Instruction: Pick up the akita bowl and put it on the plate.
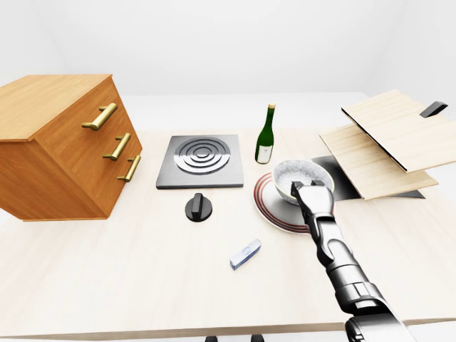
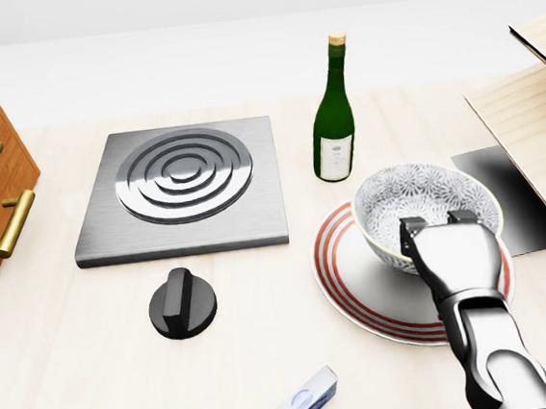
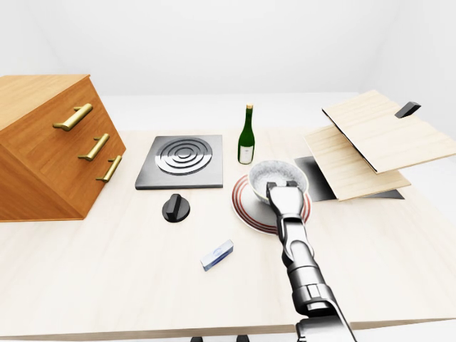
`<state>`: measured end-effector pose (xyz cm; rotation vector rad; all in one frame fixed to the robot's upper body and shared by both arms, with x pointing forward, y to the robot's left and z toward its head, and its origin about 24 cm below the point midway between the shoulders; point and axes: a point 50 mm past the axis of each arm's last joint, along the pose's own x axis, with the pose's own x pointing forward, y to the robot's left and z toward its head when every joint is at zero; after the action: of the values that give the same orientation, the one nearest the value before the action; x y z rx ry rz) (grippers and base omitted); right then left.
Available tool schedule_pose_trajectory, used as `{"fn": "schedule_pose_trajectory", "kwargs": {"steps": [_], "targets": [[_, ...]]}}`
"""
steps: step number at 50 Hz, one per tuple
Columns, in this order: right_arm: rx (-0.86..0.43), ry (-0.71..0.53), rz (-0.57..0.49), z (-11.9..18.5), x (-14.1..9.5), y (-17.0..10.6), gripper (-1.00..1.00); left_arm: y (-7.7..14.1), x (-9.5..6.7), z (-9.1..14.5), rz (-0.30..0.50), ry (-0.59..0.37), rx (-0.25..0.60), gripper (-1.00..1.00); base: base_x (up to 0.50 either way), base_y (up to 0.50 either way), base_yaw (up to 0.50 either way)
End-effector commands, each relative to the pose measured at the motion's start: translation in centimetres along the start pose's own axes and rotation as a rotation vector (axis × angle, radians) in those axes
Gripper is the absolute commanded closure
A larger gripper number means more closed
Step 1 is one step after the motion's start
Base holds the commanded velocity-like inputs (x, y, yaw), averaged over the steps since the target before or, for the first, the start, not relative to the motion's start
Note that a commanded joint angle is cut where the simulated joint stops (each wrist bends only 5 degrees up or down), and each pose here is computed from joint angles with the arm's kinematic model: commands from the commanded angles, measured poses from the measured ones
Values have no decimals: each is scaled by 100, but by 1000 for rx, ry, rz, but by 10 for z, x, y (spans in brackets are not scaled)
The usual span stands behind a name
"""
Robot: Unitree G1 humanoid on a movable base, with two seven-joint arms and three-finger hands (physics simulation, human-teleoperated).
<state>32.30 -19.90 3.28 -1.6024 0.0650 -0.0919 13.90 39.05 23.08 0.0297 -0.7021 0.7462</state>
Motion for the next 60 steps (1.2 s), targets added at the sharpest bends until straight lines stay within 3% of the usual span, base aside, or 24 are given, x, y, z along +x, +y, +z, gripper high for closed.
{"fn": "schedule_pose_trajectory", "kwargs": {"steps": [1, 5, 6, 7, 27, 40, 60], "targets": [[-24, -2, -49, -2, -4, -6, 100, 0, 0, 0, -1, 0, 0, -100, 0, 0, 0], [-14, 3, -52, -2, -2, -6, 91, 0, 0, 0, 0, 0, 0, -100, 0, 0, 0], [-15, 2, -52, -1, -2, -5, -25, 0, 0, 0, -1, 0, 0, -100, 0, 0, 0], [-9, 3, -53, -1, -1, -6, -100, 0, 0, 0, -1, 0, 1, -100, 0, 0, 0], [-34, -17, -77, 2, -3, -20, -100, 0, 0, 0, 2, -1, -1, -100, 0, 0, 0], [-150, 20, -190, 1, -26, -101, -100, 0, 0, 0, 3, 0, -2, -100, 0, 0, 0], [-206, 92, -339, 8, -21, -197, -100, 0, 0, 0, 3, 0, -8, -100, 0, 0, 0]]}}
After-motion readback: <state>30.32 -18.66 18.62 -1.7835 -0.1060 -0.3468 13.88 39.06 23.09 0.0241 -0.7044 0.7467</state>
